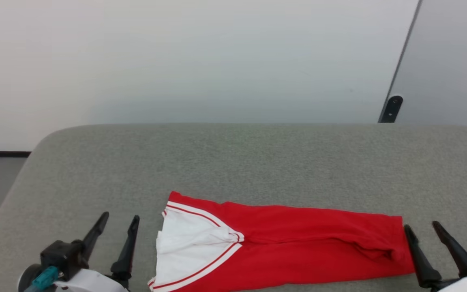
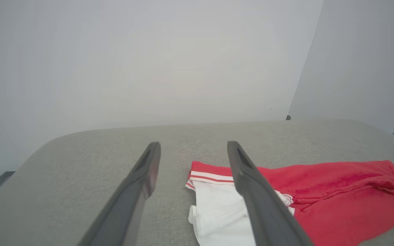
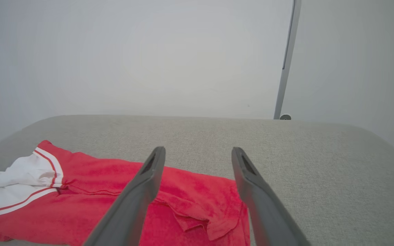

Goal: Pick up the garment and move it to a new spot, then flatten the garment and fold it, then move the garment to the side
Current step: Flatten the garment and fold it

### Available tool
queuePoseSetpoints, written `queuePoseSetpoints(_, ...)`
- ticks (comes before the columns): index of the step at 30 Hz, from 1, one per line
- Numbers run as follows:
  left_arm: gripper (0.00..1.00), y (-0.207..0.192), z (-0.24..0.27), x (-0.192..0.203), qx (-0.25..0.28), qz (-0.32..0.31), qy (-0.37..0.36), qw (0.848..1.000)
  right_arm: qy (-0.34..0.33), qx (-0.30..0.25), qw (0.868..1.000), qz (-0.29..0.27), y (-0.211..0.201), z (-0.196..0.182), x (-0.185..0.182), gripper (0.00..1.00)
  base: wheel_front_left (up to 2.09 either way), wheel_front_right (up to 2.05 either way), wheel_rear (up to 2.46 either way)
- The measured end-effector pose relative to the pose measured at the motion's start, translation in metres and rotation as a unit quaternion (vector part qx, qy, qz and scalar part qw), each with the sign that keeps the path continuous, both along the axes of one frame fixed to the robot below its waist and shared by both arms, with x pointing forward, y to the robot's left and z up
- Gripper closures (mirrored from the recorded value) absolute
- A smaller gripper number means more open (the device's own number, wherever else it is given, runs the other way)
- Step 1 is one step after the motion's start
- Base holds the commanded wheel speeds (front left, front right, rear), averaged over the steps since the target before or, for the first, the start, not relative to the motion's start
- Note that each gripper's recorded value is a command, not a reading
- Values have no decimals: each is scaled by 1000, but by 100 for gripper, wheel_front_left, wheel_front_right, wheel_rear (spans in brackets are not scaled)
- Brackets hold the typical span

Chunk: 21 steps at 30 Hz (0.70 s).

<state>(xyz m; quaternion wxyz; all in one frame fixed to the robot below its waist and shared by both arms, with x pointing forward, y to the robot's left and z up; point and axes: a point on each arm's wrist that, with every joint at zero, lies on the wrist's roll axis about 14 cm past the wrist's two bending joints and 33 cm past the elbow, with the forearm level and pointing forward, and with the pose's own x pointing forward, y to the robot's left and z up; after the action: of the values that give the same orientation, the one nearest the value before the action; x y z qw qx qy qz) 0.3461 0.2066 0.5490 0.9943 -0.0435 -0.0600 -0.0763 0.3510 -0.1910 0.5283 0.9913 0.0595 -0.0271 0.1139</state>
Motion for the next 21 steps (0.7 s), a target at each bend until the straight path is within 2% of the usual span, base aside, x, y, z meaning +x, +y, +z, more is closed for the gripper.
queuePoseSetpoints(5, 0, 17, -1, -10, 20, 22, -10, 1000, -12, 15, 1000, -21, -6, -2, -1, 0, 0, 0, 0)
queuePoseSetpoints(12, 0, 41, -12, -24, 18, 46, 1, 999, -7, 22, 1000, 2, 15, -8, -1, 0, 0, 0, 0)
queuePoseSetpoints(21, 0, 60, -31, -33, -30, 71, 27, 997, -3, 26, 999, 25, 32, -10, 1, 0, 0, 0, 0)
